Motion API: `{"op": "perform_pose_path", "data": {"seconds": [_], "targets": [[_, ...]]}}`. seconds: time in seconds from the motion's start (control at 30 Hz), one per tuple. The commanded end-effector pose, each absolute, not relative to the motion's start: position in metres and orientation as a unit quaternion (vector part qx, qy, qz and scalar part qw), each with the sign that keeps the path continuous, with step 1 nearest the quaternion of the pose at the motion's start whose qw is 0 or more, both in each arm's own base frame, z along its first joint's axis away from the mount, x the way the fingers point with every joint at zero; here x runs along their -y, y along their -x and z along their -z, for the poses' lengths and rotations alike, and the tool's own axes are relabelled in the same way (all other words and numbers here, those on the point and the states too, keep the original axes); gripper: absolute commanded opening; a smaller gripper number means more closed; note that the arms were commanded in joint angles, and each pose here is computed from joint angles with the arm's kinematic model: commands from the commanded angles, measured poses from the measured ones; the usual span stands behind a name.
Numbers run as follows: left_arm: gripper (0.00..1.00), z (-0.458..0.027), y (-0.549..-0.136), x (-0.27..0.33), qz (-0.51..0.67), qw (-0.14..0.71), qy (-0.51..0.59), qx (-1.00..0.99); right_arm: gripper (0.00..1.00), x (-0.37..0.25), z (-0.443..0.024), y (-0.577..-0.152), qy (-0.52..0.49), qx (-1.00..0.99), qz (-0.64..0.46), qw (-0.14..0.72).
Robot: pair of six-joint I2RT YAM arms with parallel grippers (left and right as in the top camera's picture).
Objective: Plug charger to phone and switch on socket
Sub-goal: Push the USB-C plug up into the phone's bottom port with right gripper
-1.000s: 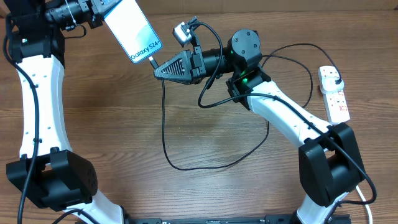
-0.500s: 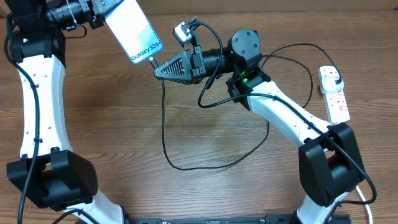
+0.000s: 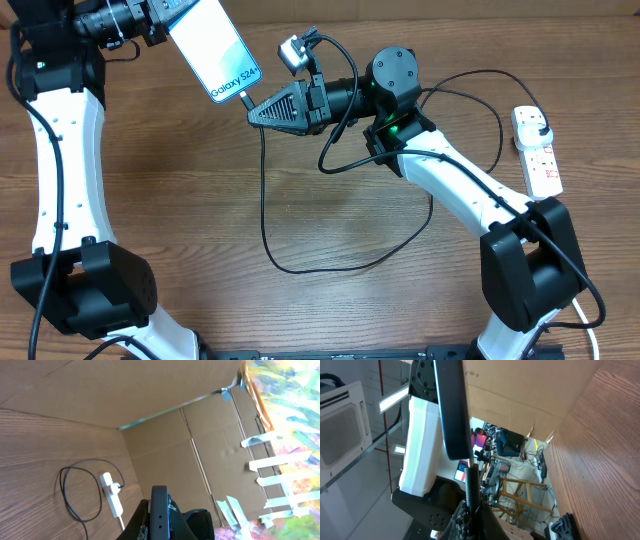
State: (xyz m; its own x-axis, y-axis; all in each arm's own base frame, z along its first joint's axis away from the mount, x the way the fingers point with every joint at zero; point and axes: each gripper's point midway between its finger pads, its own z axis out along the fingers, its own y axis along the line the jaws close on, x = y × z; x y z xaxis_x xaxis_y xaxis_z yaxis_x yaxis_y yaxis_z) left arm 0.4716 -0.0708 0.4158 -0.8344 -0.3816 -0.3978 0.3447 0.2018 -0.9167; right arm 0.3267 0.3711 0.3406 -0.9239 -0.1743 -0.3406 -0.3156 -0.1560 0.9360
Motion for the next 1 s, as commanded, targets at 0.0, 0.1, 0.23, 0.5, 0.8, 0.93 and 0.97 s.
{"op": "perform_pose_path", "data": {"seconds": [0.0, 0.1, 0.23, 0.5, 0.8, 0.93, 0.97], "targets": [[0.04, -0.427, -0.462, 0.078, 0.632, 0.295, -0.023, -0.716, 0.04, -0.367, -0.362, -0.323, 0.201, -0.637, -0.741, 0.072], [0.04, -0.426, -0.461, 0.08, 0.634, 0.292, -0.024, -0.716, 0.04, -0.367, -0.362, -0.323, 0.2, -0.637, -0.741, 0.073], [0.04, -0.427, -0.459, 0.086, 0.637, 0.286, -0.03, -0.715, 0.04, -0.367, -0.363, -0.324, 0.197, -0.637, -0.742, 0.075], [0.04, -0.427, -0.459, 0.087, 0.644, 0.269, -0.013, -0.716, 0.04, -0.368, -0.362, -0.326, 0.191, -0.638, -0.742, 0.075], [0.05, -0.428, -0.448, 0.101, 0.652, 0.255, -0.051, -0.712, 0.04, -0.368, -0.364, -0.331, 0.181, -0.638, -0.744, 0.085], [0.04, -0.428, -0.442, 0.107, 0.658, 0.244, -0.07, -0.709, 0.04, -0.368, -0.365, -0.335, 0.171, -0.637, -0.746, 0.094], [0.04, -0.429, -0.44, 0.109, 0.66, 0.242, -0.076, -0.708, 0.04, -0.368, -0.365, -0.336, 0.168, -0.637, -0.746, 0.096]]}}
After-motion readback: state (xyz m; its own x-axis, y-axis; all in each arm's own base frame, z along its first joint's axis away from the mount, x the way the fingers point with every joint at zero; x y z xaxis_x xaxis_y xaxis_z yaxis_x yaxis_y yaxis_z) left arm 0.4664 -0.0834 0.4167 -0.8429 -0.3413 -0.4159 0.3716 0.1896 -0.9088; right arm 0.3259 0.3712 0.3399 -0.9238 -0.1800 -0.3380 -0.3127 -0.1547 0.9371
